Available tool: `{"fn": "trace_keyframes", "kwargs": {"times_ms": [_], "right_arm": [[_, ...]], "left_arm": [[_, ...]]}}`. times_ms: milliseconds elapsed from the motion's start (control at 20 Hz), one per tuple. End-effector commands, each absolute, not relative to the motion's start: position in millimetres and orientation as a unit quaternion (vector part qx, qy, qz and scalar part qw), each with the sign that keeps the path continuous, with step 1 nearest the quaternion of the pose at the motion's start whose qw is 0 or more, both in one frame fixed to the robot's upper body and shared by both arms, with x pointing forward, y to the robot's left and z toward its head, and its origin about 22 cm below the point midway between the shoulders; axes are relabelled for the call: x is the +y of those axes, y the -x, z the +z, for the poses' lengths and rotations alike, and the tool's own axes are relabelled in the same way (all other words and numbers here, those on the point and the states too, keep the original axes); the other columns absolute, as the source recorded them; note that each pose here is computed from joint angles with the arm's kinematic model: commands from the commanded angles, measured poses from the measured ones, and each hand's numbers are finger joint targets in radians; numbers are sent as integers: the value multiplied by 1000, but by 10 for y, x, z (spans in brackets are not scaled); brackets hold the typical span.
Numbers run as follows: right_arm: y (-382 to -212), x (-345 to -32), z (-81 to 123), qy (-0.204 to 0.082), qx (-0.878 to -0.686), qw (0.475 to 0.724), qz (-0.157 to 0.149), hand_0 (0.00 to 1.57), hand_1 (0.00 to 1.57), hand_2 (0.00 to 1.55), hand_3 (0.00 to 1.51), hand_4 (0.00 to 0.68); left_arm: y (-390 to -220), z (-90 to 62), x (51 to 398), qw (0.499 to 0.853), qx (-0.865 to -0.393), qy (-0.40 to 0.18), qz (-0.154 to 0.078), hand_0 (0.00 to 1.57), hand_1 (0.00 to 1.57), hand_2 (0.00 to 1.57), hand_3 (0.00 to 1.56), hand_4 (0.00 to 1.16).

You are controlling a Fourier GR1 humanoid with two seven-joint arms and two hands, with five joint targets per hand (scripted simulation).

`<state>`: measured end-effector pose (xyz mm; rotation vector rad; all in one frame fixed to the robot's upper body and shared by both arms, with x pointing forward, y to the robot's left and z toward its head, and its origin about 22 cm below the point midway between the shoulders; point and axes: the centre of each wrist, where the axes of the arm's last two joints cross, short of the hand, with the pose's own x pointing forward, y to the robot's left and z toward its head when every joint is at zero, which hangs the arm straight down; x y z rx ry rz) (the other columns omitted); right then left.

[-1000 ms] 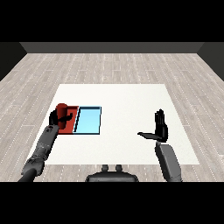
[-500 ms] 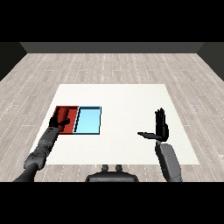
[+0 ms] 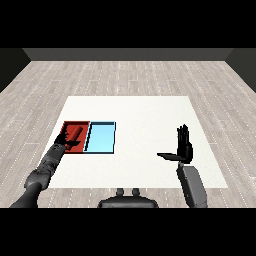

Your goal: Pick the red can and put it in the red box

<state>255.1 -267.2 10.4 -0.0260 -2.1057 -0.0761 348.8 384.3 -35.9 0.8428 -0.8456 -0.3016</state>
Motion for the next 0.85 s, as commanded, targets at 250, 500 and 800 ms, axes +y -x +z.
{"fn": "trace_keyframes", "kwargs": {"times_ms": [250,500,800], "right_arm": [[-2562,-2796,301,-1,-881,473,-30,0,0,0,0,0],[-2423,-2724,118,-5,-877,479,-29,0,0,0,0,0],[-2410,-2633,66,-21,-874,486,-18,0,0,0,0,0]], "left_arm": [[-3398,-397,3934,793,-456,-400,-50,0,0,0,0,0],[-3687,-141,3674,677,-657,-321,84,0,0,0,0,0],[-3789,27,3391,546,-813,-187,74,0,0,0,0,0]]}}
